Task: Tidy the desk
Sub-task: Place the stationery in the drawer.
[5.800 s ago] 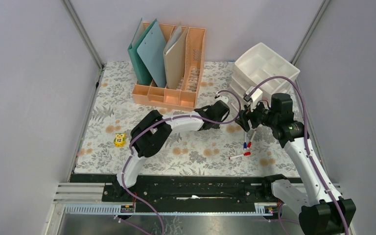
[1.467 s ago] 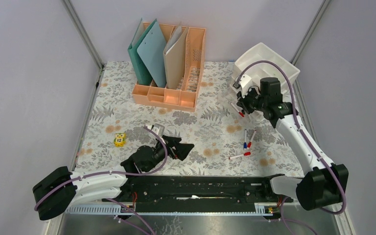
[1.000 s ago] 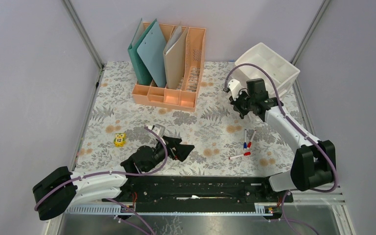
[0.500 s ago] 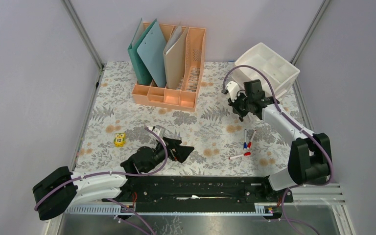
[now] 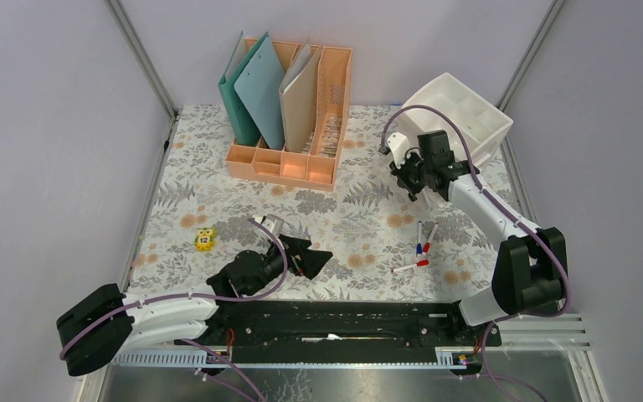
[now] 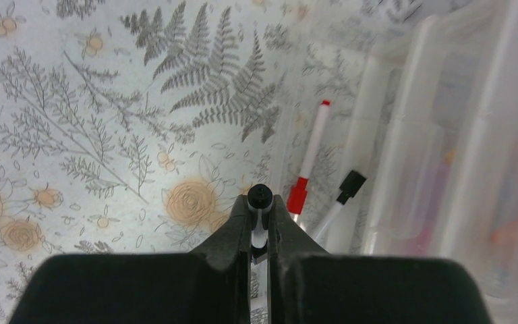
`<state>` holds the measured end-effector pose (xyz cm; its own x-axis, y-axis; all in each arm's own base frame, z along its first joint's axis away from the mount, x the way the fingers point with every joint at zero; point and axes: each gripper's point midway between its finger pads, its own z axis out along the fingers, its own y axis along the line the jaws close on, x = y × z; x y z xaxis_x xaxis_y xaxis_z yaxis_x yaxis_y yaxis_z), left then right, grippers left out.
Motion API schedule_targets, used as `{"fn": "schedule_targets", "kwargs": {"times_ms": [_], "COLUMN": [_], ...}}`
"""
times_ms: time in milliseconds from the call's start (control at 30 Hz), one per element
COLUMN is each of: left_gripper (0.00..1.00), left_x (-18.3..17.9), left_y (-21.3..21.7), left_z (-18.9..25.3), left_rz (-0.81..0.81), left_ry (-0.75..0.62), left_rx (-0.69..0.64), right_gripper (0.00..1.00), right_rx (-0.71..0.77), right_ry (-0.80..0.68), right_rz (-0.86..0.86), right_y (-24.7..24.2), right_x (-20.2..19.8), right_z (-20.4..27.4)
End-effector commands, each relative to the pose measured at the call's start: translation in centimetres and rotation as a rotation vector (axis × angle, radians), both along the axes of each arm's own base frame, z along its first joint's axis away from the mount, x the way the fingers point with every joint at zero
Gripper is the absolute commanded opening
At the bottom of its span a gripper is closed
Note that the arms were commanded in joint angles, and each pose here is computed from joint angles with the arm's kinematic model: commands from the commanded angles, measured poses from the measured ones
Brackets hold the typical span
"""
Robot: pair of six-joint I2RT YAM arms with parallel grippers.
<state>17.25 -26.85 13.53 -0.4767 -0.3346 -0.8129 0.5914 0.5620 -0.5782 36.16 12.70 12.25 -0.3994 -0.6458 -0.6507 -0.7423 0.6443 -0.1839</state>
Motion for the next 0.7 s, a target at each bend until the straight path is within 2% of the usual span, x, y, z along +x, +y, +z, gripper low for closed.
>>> {"fn": "schedule_targets", "kwargs": {"times_ms": [0, 267, 667], "left_gripper": [0.99, 0.99, 0.99], "left_x": [0.0, -0.2, -0.2], "left_y": [-0.2, -0.3, -0.4], "left_z": [0.9, 1.0, 1.0], "left_rz": [-0.009, -0.021, -0.023], "left_ry": [-0.022, -0.018, -0.016], "left_rx": [-0.04, -0.052, -0.055], "right_gripper": [0.0, 0.0, 0.0], "right_rx": [0.038, 0.049, 0.007], "right_ry": [-0.179, -0.216, -0.073], "right_rz": [0.008, 0.008, 0.005], "right_y": [0.8, 1.0, 0.5], "right_x": [2.4, 3.2, 2.0], "right_z": [6.5, 8.2, 2.1]}}
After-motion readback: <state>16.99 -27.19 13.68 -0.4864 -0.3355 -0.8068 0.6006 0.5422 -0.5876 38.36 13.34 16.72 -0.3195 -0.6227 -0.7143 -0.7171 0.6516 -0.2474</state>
